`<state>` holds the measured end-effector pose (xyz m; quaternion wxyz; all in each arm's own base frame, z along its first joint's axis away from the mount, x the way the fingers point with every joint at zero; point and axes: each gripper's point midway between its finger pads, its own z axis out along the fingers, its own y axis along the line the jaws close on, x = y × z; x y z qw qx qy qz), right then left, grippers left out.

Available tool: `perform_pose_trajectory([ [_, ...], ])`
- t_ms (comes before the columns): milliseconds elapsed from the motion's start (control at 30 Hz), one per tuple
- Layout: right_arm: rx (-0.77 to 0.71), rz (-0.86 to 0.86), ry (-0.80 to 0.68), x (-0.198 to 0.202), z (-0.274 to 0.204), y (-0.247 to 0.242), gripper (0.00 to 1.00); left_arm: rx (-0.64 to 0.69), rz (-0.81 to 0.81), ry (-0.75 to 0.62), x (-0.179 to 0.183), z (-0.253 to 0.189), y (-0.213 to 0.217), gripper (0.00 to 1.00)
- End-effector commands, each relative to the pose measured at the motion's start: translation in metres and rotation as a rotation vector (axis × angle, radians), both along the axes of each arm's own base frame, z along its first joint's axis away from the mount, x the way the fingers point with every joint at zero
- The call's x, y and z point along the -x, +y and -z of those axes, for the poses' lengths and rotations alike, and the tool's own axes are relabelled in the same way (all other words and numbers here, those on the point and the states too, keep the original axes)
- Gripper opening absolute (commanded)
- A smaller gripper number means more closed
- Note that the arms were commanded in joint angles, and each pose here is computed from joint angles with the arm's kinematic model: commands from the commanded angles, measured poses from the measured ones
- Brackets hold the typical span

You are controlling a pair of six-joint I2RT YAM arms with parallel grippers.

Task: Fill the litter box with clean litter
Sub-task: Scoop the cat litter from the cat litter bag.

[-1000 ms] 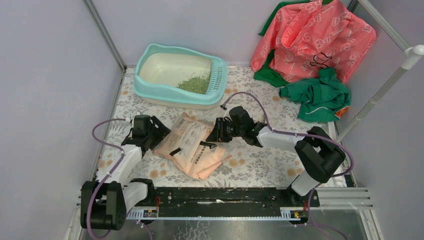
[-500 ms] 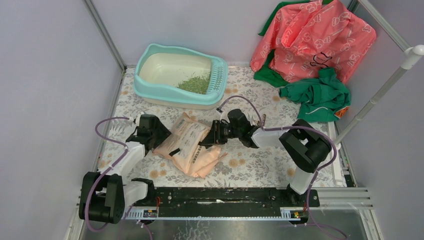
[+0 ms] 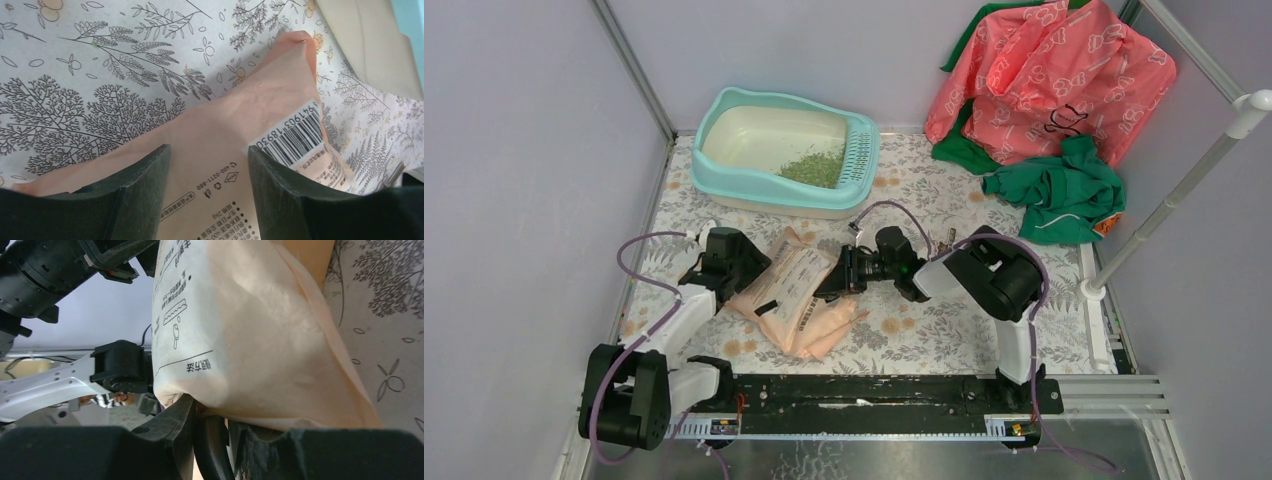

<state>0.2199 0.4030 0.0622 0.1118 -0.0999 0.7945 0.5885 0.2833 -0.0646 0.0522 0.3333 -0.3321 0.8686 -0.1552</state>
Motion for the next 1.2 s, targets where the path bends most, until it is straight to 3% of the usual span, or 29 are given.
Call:
perform_pose_trajectory([
  [0,-0.208,-0.102,-0.010,0.023,-0.038,0.017,0.00,0.059,0.030,-0.018,0.002,-0.004,-0.015,0.65],
  [300,-0.404,-0.092,0.015,0.029,-0.071,0.013,0.00,0.054,0.036,-0.057,0.000,-0.018,-0.014,0.65],
  [1167,-0.313,0.068,0.050,0.036,-0.047,-0.067,0.00,0.032,0.038,-0.065,-0.004,-0.021,-0.011,0.65],
])
